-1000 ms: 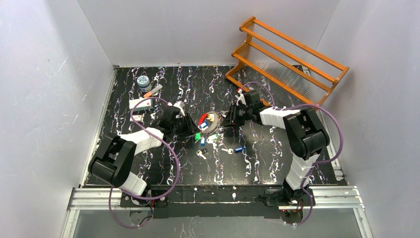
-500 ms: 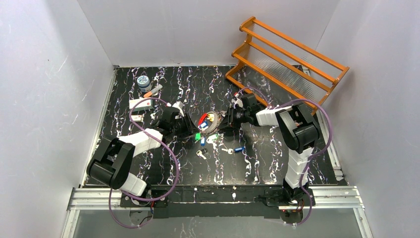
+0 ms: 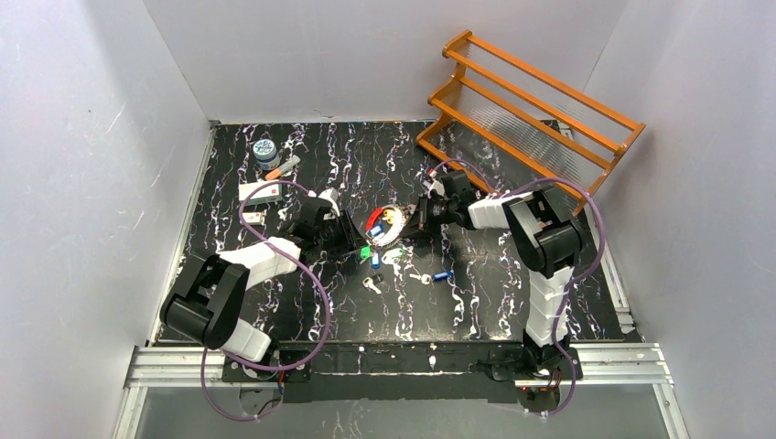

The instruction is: Put the keys on the keyring

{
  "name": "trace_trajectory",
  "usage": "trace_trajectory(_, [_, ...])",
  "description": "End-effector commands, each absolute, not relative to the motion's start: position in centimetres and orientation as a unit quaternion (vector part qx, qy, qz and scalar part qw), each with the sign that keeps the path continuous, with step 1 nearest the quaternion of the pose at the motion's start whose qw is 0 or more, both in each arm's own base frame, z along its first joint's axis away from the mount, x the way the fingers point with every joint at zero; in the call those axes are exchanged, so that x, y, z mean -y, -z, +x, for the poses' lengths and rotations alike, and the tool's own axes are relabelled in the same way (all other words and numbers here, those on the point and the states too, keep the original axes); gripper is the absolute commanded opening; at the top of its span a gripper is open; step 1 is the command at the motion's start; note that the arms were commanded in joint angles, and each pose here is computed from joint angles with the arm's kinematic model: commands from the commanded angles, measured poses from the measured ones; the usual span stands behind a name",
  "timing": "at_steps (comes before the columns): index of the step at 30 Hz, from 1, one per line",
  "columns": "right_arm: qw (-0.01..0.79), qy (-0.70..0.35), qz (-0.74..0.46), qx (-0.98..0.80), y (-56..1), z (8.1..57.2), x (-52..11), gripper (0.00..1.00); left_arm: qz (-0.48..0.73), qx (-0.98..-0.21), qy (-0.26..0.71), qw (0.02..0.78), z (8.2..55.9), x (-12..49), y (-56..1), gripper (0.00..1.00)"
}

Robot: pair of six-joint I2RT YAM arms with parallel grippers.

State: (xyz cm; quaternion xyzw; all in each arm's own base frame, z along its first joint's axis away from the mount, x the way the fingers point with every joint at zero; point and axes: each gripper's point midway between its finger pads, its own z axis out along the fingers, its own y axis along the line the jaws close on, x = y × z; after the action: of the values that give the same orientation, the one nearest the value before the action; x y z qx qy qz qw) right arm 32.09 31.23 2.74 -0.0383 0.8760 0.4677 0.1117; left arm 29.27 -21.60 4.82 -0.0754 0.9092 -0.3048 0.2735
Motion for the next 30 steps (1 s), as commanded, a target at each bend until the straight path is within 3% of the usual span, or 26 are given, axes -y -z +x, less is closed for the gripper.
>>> trace_trajectory(1, [0.13, -0.465, -0.063, -0.873, -3.5, 33.0, -31.8, 0.01, -0.067, -0.908, 0.302, 0.284, 29.4, 21.5, -5.8, 0.34])
trace_trajectory(9, [0.154, -0.375, -0.127, -0.905, -4.7, 33.4, -30.2, 0.01, -0.064, -0.909, 0.301, 0.283, 29.4, 21.5, -5.8, 0.35])
trace_trajectory(18, [0.208, -0.189, -0.217, -0.935, -5.3, 34.0, -29.1, 0.03, -0.062, -0.91, 0.294, 0.285, 29.2, 21.2, -5.6, 0.36])
trace_trajectory(24, [0.267, -0.161, -0.24, -0.919, -7.9, 34.2, -30.2, 0.33, -0.06, -0.911, 0.291, 0.285, 29.1, 21.1, -5.6, 0.37])
trace_trajectory(30, [0.322, -0.181, -0.208, -0.906, -10.6, 35.0, -29.3, 0.52, -0.06, -0.911, 0.286, 0.291, 29.1, 20.8, -5.8, 0.39])
